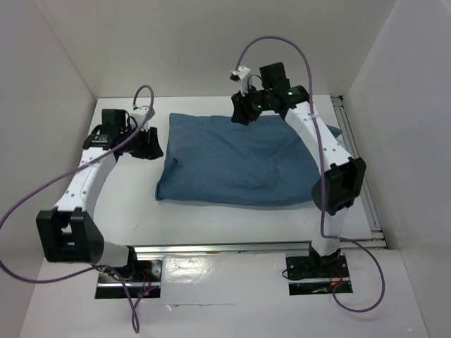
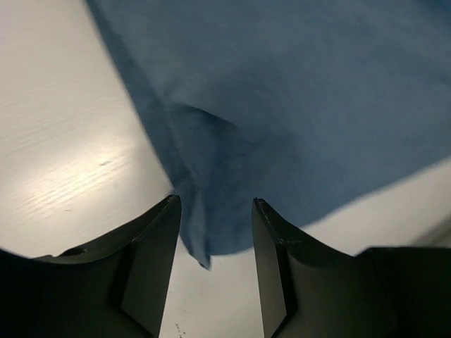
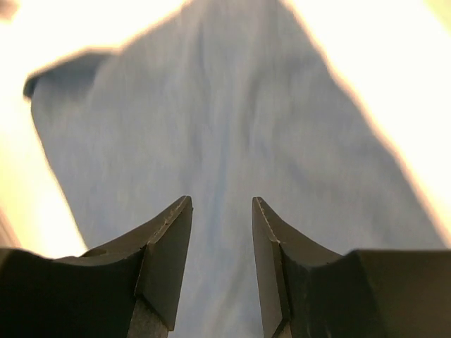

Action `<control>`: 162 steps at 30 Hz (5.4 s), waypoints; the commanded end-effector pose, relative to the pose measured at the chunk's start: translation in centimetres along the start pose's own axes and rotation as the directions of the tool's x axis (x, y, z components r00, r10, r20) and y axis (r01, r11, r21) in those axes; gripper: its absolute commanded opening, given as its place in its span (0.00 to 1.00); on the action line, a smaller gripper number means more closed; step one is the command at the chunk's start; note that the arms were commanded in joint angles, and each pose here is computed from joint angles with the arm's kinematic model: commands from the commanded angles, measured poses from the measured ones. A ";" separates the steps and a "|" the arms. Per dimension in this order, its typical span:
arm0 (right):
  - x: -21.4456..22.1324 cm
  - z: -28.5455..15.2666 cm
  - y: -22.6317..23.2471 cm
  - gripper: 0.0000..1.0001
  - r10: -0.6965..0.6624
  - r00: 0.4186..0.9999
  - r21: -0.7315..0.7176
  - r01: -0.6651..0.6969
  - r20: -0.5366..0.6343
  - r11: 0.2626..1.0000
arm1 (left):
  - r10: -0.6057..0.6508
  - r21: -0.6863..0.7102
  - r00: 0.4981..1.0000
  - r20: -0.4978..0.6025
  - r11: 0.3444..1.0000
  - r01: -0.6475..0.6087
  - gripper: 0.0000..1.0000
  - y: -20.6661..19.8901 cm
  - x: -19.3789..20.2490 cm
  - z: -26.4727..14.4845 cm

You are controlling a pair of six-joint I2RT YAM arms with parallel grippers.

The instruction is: Put the pillow into the pillowcase

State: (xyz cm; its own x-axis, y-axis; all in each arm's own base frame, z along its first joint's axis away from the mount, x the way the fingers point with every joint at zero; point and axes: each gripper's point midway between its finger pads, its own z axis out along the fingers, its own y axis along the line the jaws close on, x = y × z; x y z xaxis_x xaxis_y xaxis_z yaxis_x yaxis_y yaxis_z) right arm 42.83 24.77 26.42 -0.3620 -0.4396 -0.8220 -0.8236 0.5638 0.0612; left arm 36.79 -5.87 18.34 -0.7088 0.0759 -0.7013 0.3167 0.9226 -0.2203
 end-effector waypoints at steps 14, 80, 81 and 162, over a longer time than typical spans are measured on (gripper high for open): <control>-2.7 18.5 0.6 0.66 -0.239 0.969 0.073 0.234 0.071 0.970 | 0.112 0.408 0.967 -0.230 0.913 -0.009 0.62 -7.5 9.9 -5.2; 8.6 18.5 -8.2 0.00 -0.149 0.960 0.294 0.217 -0.239 0.931 | 0.236 0.457 0.900 -0.366 0.888 -0.047 0.89 -9.4 12.1 5.8; 8.8 18.5 -7.9 0.00 -0.138 0.961 0.285 0.206 -0.240 0.936 | 0.246 0.445 0.911 -0.330 0.892 -0.080 0.89 -9.4 11.3 6.6; -28.1 -34.3 0.7 0.11 -0.281 0.291 0.349 -0.214 0.914 0.912 | 0.527 -0.492 0.587 0.614 0.838 -0.238 0.00 -7.7 -30.3 -21.6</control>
State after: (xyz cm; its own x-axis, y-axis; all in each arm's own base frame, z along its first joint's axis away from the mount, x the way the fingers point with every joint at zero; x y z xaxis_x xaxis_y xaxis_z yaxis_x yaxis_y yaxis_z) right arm 42.85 19.30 59.10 0.2202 0.2822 -0.9338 -0.6246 0.7761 0.0873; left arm 43.63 -11.28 51.77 0.0599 0.2466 -0.9673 0.3273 0.9106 0.2524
